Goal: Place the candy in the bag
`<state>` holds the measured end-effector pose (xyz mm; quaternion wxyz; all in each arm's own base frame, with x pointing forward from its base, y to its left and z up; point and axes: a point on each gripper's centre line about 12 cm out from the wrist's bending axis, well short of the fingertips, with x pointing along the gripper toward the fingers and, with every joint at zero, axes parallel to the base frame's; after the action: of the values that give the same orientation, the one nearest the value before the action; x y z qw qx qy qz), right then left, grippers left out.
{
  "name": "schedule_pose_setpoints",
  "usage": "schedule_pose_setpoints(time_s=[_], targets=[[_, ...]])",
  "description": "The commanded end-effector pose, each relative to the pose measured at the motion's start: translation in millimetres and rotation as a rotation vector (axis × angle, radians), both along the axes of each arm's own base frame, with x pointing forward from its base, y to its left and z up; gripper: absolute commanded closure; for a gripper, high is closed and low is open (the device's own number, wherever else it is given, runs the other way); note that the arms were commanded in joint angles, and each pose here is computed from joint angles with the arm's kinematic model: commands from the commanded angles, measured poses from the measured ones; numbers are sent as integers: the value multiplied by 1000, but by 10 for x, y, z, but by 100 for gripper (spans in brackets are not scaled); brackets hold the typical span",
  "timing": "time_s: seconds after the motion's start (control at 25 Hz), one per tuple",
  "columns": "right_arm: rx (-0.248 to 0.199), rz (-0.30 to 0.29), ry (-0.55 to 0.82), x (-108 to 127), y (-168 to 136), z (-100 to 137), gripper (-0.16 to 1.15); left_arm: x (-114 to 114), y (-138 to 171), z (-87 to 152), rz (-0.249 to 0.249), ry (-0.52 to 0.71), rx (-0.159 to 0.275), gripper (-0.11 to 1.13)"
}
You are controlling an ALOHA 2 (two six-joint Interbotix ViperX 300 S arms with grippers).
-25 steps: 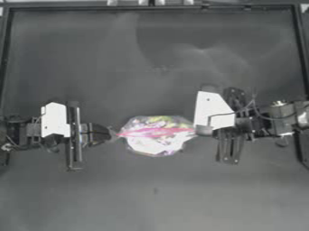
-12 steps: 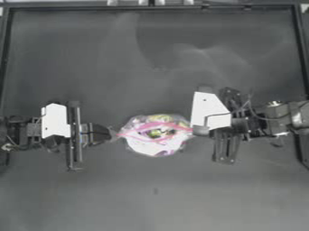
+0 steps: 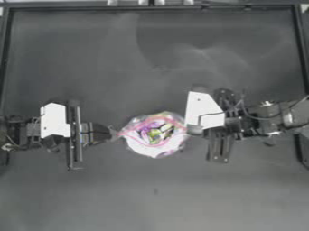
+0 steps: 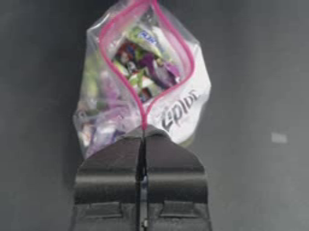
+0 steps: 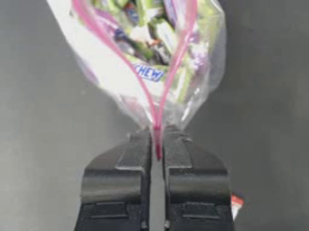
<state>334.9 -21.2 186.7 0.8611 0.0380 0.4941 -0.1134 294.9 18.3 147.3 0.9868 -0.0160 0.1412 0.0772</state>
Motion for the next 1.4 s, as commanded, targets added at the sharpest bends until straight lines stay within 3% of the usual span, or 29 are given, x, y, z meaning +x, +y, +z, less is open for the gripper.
schedule_pose_setpoints(time_s=[0.04,0.36,0.72,1.4], targets=[[-4,4,-38,71,-2,101,69,61,9,83,4,-41,5,86],[0,10,-46,101,5,63,69,72,9,40,4,-32,6,86],[1,8,-53,101,-12,46,69,360,41,-72,-2,30,13,86],[21,8,-71,172,-54,-176,69,327,161,-168,32,65,16,86]])
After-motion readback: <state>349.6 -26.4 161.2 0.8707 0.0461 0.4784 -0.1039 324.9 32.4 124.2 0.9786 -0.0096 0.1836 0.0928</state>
